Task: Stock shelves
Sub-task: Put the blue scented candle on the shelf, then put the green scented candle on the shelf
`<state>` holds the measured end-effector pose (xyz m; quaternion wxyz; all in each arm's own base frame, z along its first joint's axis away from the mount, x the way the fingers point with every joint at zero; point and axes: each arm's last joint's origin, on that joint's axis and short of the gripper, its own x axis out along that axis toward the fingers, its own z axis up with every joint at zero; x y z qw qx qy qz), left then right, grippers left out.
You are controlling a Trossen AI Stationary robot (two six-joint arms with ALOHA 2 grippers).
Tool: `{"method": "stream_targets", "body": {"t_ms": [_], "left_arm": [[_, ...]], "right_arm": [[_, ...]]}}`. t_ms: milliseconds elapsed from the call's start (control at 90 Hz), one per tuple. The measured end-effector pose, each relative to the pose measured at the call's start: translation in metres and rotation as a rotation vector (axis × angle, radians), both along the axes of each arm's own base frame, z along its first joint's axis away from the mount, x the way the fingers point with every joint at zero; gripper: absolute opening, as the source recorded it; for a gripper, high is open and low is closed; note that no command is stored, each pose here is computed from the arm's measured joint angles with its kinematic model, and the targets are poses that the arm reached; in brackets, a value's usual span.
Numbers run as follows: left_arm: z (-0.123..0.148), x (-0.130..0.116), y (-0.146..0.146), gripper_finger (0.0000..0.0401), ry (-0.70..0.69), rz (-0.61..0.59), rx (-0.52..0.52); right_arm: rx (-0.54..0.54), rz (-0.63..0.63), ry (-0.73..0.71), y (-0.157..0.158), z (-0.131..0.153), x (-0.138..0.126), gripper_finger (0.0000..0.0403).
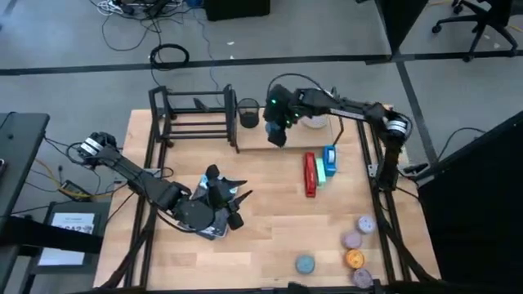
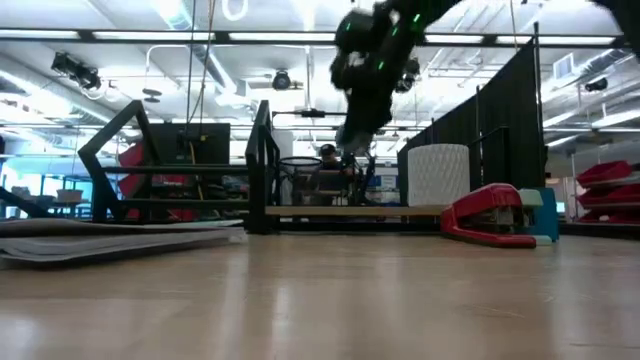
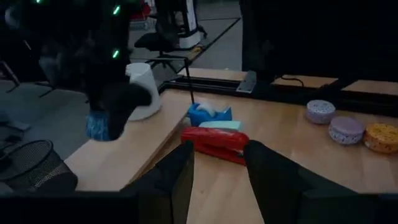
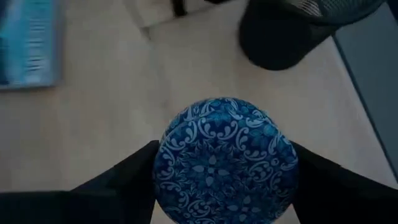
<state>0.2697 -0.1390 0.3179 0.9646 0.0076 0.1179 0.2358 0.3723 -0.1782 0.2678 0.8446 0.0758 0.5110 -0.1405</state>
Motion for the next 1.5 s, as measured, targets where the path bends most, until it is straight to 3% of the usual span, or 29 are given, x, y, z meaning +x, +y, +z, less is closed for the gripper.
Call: {"method": "stream_targets", "body": {"t_ms": [289, 567, 822, 1044, 1256, 1400, 1500], "left_arm": [[0.001, 0.000, 0.000, 0.0127, -0.012, 0.002, -0.005], [0.001, 0.001, 0.000, 0.0127, -0.017, 0.002, -0.007], [0.001, 0.001, 0.000, 0.0127, -0.016, 0.003, -0.008], [0.001, 0.001, 0.000, 0.0127, -0.017, 0.002, -0.009], [0.001, 0.001, -0.001, 0.0127, -0.026, -0.002, -0.036], [0.001, 0.000, -0.004, 0.0127, -0.026, -0.033, -0.061], [0.001, -0.002, -0.008, 0.0127, -0.026, -0.048, -0.066]], "right_arm": [[-0.009, -0.061, 0.076, -0.045, -0.041, 0.023, 0.0256], [-0.081, -0.131, 0.136, -0.065, -0.054, 0.022, 0.0256], [-0.143, -0.153, 0.129, -0.068, -0.052, 0.024, 0.0381], [-0.166, -0.114, 0.121, -0.063, -0.044, 0.025, 0.0379], [-0.166, 0.066, 0.110, -0.010, 0.012, 0.014, 0.0348], [-0.178, 0.331, 0.005, 0.073, 0.059, 0.000, 0.0344], [-0.191, 0.496, -0.043, 0.139, 0.072, -0.020, 0.0344]]}}
